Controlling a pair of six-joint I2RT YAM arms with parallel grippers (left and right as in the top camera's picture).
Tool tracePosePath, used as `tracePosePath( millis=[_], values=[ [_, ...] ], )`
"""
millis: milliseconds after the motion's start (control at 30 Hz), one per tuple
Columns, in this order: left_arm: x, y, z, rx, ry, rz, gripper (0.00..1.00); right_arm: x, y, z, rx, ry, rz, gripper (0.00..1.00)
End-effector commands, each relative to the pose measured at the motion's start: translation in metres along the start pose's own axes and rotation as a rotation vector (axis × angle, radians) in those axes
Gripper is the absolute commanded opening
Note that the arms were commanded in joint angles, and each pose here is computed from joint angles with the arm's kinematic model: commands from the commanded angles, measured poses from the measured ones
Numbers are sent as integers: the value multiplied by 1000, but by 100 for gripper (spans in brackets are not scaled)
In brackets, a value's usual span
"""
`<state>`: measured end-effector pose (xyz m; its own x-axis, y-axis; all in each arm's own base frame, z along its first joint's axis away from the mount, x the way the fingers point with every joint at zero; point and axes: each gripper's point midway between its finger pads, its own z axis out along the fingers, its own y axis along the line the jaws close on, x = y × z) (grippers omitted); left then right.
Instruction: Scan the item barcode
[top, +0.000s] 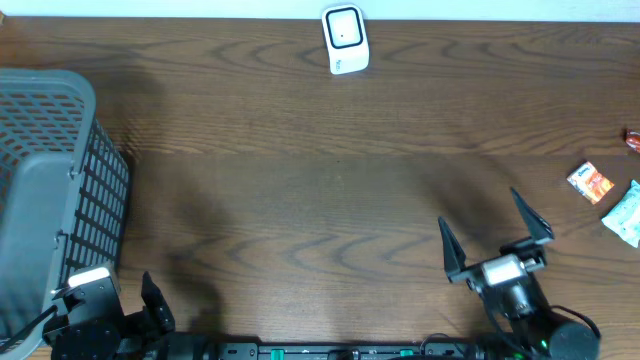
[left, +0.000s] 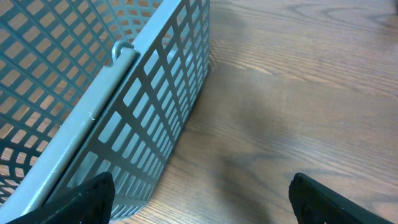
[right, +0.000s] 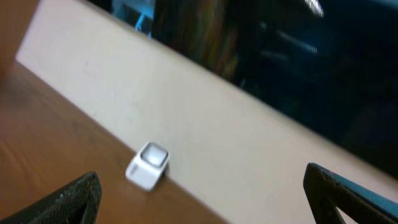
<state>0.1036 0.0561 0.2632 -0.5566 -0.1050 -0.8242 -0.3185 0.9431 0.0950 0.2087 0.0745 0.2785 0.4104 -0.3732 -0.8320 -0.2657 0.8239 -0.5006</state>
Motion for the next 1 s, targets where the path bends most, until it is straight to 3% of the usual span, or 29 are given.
tracePosePath(
  millis=[0, 133, 333, 533, 967],
  values=[
    [1, 1, -1, -4, -2, -8, 90, 39, 3, 0, 40, 91, -2, 99],
    [1, 1, -1, -4, -3, -8, 90, 63, 13, 0, 29, 122, 37, 99],
    [1, 1, -1, -4, -2, -8, 90, 93, 8, -5, 121, 221, 255, 99],
    [1, 1, -1, -4, -2, -8, 90, 123, 25, -13, 83, 356, 313, 99],
    [1, 1, -1, -4, -2, -8, 90, 122, 24, -13, 83, 348, 310, 99]
  ],
)
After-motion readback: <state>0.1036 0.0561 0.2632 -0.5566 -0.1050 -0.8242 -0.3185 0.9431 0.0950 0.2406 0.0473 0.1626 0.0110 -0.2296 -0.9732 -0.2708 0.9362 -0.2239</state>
